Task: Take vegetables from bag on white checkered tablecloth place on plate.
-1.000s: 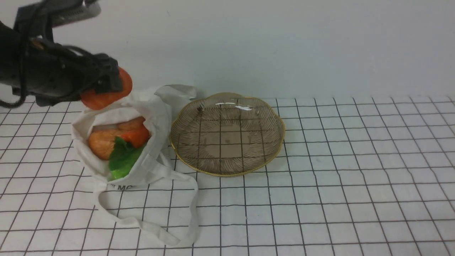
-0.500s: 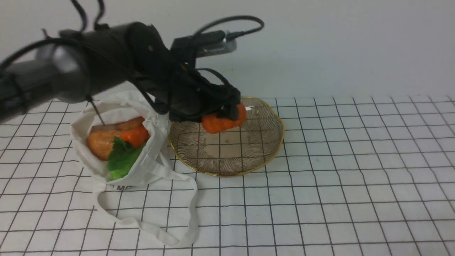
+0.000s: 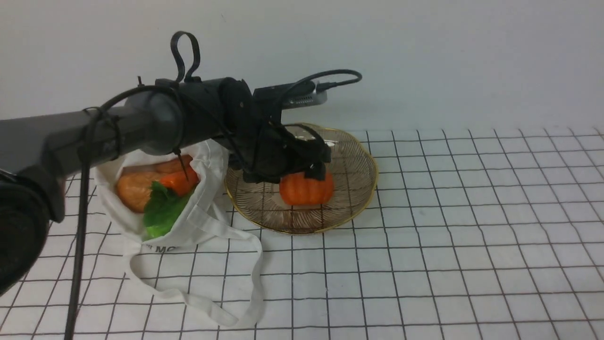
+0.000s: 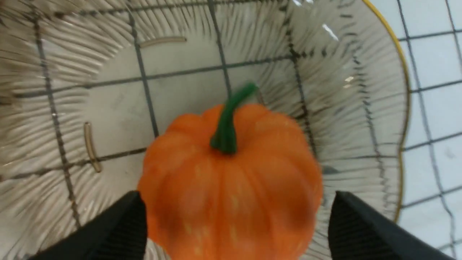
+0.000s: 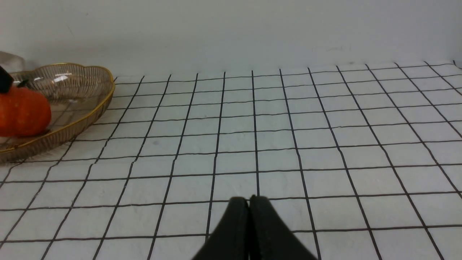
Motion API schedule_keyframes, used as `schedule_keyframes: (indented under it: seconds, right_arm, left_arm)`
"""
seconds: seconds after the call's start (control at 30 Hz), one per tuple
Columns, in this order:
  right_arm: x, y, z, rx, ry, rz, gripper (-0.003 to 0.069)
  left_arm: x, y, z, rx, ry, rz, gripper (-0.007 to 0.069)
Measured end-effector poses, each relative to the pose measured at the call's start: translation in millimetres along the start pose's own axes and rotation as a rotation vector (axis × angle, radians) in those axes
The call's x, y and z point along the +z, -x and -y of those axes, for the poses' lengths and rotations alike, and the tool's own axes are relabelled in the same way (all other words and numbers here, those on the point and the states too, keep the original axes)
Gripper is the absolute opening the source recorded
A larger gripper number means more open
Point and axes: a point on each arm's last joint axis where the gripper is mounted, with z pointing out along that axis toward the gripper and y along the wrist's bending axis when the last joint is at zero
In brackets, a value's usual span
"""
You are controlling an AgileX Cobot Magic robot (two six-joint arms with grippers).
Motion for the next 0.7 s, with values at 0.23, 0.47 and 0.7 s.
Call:
schedule_keyframes:
  seconds: [0.23, 0.47, 0.7]
  right_arm:
    - [0.0, 0.0, 0.0, 0.0, 0.0, 0.0, -0.0015]
    - [0.0, 0.0, 0.0, 0.0, 0.0, 0.0, -0.0015]
    - [0.0, 0.0, 0.0, 0.0, 0.0, 0.0, -0.0015]
  left_arm:
    - [-69.4, 22.9, 19.7, 0.107, 0.006, 0.029, 0.0571]
    - [-178.1, 17.8, 29.0, 0.252, 0.125, -0.061, 0.0204]
    - [-272.2, -35.6, 15.7, 0.325, 0.248, -0.01, -0.0001]
